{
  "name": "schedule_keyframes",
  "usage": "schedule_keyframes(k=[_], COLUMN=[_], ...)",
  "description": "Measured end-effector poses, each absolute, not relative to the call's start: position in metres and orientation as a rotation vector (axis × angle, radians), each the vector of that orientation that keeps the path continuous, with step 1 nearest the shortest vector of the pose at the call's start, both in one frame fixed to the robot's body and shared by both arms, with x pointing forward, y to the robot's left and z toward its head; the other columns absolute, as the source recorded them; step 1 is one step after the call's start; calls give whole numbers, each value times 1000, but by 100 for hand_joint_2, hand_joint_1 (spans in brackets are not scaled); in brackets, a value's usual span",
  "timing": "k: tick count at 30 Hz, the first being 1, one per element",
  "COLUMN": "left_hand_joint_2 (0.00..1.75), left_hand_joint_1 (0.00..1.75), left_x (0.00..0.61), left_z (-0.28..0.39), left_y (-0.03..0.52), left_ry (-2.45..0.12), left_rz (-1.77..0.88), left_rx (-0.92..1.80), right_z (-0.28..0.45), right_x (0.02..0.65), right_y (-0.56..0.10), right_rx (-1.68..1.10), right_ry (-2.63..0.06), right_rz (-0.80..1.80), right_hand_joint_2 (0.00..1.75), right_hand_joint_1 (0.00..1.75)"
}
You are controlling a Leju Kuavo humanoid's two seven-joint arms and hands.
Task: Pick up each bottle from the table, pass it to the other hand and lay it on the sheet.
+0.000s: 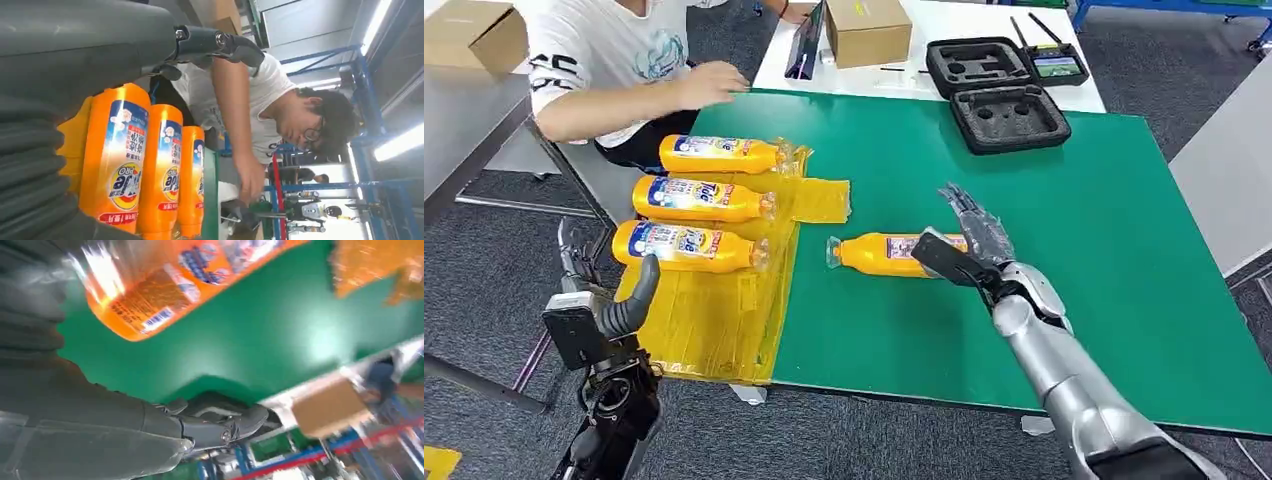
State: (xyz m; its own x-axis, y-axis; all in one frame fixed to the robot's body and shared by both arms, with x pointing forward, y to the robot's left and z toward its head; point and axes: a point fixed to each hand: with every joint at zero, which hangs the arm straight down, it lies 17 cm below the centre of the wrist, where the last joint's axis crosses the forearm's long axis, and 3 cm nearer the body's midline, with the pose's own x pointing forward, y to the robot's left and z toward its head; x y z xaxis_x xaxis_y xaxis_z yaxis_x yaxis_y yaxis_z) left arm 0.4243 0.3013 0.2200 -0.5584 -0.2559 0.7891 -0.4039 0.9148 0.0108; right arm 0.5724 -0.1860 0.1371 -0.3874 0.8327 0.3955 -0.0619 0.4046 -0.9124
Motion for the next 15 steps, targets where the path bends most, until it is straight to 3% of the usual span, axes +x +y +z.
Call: schedule_keyframes(k=[15], left_hand_joint_2=[175], left_hand_joint_1=[0], left_x=[433], left_z=[195], left_y=[287], left_ry=[-2137], left_rz=[168], left_rx=[396], right_z=[87], right_x=[591], right_y=[-215], right_rx=[-705], right_ry=[-1318], right_rz=[1274], right_hand_joint_2=[175], right_hand_joint_1=[0])
